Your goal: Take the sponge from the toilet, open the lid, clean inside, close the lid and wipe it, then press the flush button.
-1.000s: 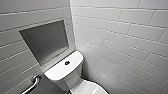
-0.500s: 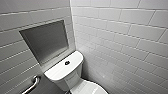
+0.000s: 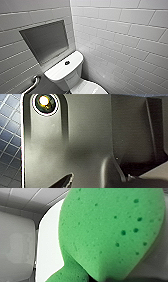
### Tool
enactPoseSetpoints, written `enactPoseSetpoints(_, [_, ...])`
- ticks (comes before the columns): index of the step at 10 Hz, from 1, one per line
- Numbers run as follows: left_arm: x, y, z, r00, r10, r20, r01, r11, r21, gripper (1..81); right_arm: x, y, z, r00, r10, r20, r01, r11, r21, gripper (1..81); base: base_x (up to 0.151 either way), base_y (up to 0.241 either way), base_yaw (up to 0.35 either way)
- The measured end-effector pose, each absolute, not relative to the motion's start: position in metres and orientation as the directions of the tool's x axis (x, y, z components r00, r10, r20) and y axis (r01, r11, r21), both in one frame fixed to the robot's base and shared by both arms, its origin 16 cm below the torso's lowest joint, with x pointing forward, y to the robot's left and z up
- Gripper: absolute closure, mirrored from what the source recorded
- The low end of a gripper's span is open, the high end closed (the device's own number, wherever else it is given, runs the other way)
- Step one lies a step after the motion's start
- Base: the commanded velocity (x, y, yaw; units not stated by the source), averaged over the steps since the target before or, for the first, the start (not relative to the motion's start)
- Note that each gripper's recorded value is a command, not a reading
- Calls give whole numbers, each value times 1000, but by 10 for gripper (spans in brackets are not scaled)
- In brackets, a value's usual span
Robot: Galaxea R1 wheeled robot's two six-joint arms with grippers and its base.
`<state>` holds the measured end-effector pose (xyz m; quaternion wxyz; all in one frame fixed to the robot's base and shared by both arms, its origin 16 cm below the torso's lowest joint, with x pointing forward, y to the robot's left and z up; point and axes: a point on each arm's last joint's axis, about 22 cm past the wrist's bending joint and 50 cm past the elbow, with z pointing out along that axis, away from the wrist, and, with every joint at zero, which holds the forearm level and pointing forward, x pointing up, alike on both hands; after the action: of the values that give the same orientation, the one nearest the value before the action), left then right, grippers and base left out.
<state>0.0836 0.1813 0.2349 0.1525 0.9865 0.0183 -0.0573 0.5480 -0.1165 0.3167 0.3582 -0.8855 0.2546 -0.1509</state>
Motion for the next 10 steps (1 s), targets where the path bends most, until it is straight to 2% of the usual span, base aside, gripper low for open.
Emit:
enactPoseSetpoints(5, [84,177,235,993,18,-118,54,-951,304,10,529,-129,337,896,-435,91,-245,-653,-716,811,0,0,0])
enactPoseSetpoints(8, [86,167,236,993,20,-113,55,-948,315,10,517,-183,352,920,-359,154,-157,-700,-696,811,0,0,0])
enactPoseSetpoints(10, [87,168,235,994,20,-112,55,-948,314,10,493,-195,359,933,-330,144,-140,-701,-700,811,0,0,0])
